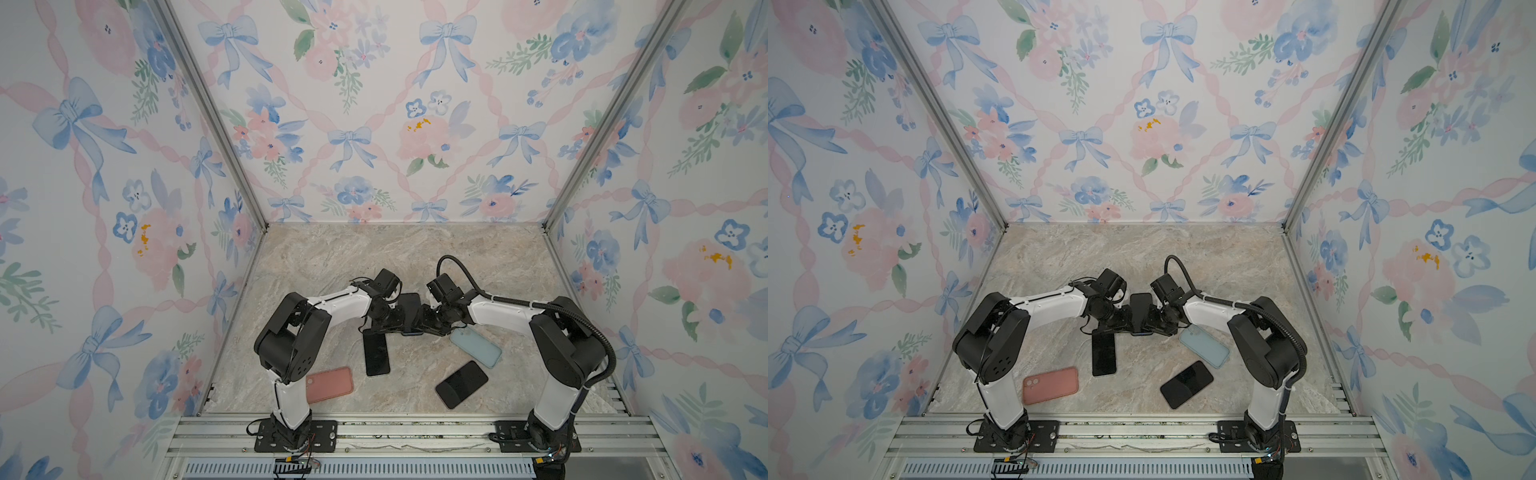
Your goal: Put the phone into the phone case
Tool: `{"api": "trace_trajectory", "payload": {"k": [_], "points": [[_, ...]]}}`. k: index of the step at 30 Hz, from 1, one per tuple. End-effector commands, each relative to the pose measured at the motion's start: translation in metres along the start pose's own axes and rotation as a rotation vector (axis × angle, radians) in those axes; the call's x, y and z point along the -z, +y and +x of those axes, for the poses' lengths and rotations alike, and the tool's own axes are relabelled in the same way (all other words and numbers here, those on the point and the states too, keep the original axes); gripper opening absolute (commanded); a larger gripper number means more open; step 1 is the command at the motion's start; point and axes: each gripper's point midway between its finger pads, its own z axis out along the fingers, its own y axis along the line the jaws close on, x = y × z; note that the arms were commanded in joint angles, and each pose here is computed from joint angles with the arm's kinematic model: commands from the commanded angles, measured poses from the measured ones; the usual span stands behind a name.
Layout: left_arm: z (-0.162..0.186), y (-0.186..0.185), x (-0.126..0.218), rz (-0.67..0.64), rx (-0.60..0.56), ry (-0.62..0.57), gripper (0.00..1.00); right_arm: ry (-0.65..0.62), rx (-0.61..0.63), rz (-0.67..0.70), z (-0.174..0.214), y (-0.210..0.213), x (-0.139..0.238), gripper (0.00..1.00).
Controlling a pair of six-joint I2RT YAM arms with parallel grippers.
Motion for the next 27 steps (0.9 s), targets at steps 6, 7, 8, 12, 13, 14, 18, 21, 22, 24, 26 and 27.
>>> {"api": "trace_trajectory", "payload": {"k": [6, 7, 8, 12, 13, 14, 18, 21, 22, 24, 26, 27], "points": [[0.014, 0.027, -0.021, -0.093, 0.011, 0.062, 0.10, 0.019, 0.001, -0.017, 0.002, 0.005, -0.015, 0.49], [0.014, 0.028, -0.021, -0.094, 0.011, 0.062, 0.09, 0.021, 0.001, -0.018, 0.003, 0.006, -0.015, 0.49], [0.014, 0.028, -0.021, -0.094, 0.011, 0.061, 0.09, 0.022, 0.003, -0.018, 0.003, 0.006, -0.015, 0.49], [0.014, 0.029, -0.020, -0.098, 0.010, 0.059, 0.09, 0.018, 0.006, -0.013, 0.004, 0.006, -0.014, 0.49], [0.014, 0.029, -0.020, -0.098, 0.010, 0.057, 0.09, 0.017, 0.006, -0.012, 0.004, 0.006, -0.014, 0.49], [0.014, 0.029, -0.019, -0.098, 0.009, 0.056, 0.09, 0.015, 0.009, -0.009, 0.003, 0.006, -0.013, 0.49], [0.011, 0.025, -0.013, -0.089, -0.002, 0.038, 0.14, 0.000, 0.028, 0.025, 0.000, 0.004, -0.005, 0.49], [0.009, 0.025, -0.011, -0.091, -0.011, 0.026, 0.18, -0.014, 0.044, 0.048, -0.004, 0.003, 0.002, 0.49], [0.009, 0.025, -0.011, -0.092, -0.012, 0.029, 0.19, -0.018, 0.049, 0.058, -0.005, 0.002, 0.003, 0.49], [0.009, 0.026, -0.012, -0.089, -0.011, 0.034, 0.19, -0.029, 0.063, 0.073, -0.007, 0.002, 0.008, 0.49], [0.009, 0.026, -0.012, -0.089, -0.012, 0.034, 0.19, -0.035, 0.069, 0.077, -0.008, 0.002, 0.011, 0.49], [0.008, 0.024, -0.011, -0.085, -0.014, 0.031, 0.19, -0.038, 0.070, 0.081, -0.008, 0.002, 0.013, 0.49]]}}
